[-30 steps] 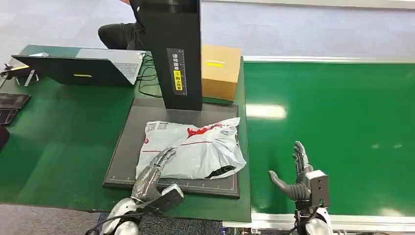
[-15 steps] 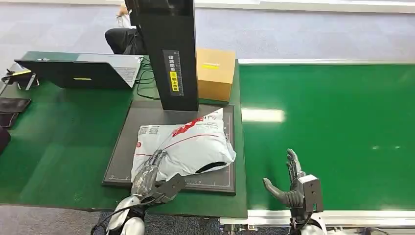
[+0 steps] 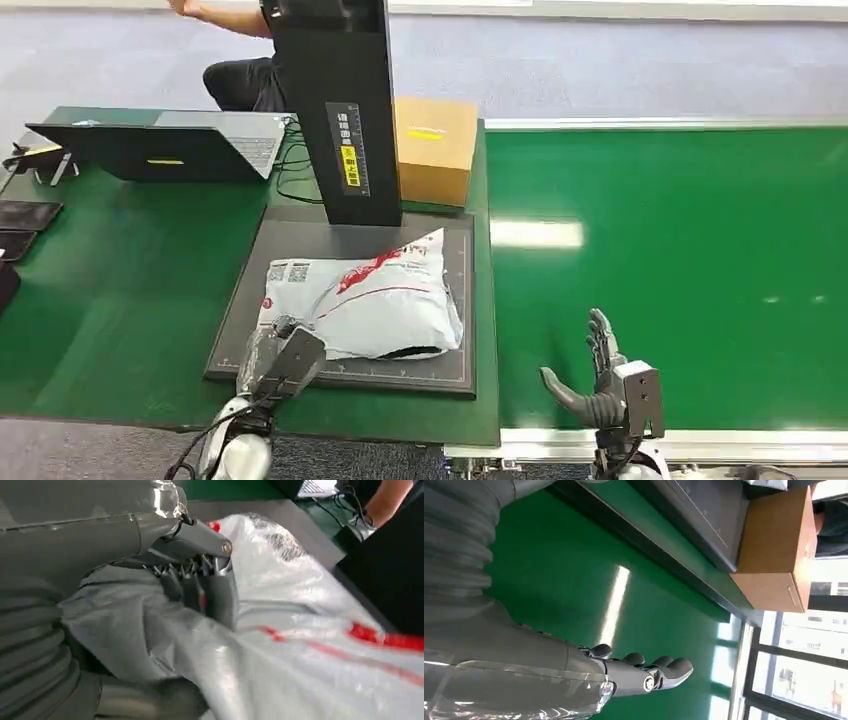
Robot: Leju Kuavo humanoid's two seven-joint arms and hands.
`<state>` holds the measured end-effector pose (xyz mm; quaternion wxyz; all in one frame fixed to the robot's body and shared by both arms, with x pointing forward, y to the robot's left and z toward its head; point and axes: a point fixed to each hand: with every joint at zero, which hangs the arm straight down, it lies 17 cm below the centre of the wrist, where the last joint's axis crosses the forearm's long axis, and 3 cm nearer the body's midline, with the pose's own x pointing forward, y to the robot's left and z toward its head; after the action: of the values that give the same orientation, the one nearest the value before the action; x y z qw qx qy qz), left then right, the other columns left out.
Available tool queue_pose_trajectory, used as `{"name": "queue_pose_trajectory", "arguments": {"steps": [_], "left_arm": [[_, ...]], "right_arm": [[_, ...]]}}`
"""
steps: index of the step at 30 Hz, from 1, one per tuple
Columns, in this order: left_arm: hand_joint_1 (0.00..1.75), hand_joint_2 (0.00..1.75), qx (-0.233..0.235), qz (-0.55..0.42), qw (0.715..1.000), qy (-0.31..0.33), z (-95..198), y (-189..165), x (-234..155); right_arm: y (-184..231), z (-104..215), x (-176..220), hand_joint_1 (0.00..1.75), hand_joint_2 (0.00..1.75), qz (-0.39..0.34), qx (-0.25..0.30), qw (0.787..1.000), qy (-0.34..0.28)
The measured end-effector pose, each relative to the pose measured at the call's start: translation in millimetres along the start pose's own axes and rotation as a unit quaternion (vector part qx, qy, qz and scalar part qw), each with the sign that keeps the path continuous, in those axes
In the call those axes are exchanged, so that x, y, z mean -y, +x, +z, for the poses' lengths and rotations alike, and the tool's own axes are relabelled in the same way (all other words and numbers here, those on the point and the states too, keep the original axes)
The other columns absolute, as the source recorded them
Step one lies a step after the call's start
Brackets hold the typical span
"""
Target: Moved the parcel from conveyor to table for the left to box.
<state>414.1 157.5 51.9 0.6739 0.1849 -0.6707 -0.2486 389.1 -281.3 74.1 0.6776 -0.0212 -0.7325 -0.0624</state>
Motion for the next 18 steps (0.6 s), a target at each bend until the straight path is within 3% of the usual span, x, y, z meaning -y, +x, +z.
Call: {"name": "queue_pose_trajectory", "arguments": {"steps": [4,18], "left_arm": [[1.75,1.75,0.025,0.082,0.996,0.006,2.2,10.7,-5.3],[1.75,1.75,0.024,0.090,0.995,0.030,5.5,8.3,-17.9]], "right_arm": [[0.2,-0.1,0.3,0.00,1.75,-0.002,0.000,1.000,-0.001],[0.6,-0.2,0.4,0.00,1.75,-0.006,0.001,1.000,-0.002]]}}
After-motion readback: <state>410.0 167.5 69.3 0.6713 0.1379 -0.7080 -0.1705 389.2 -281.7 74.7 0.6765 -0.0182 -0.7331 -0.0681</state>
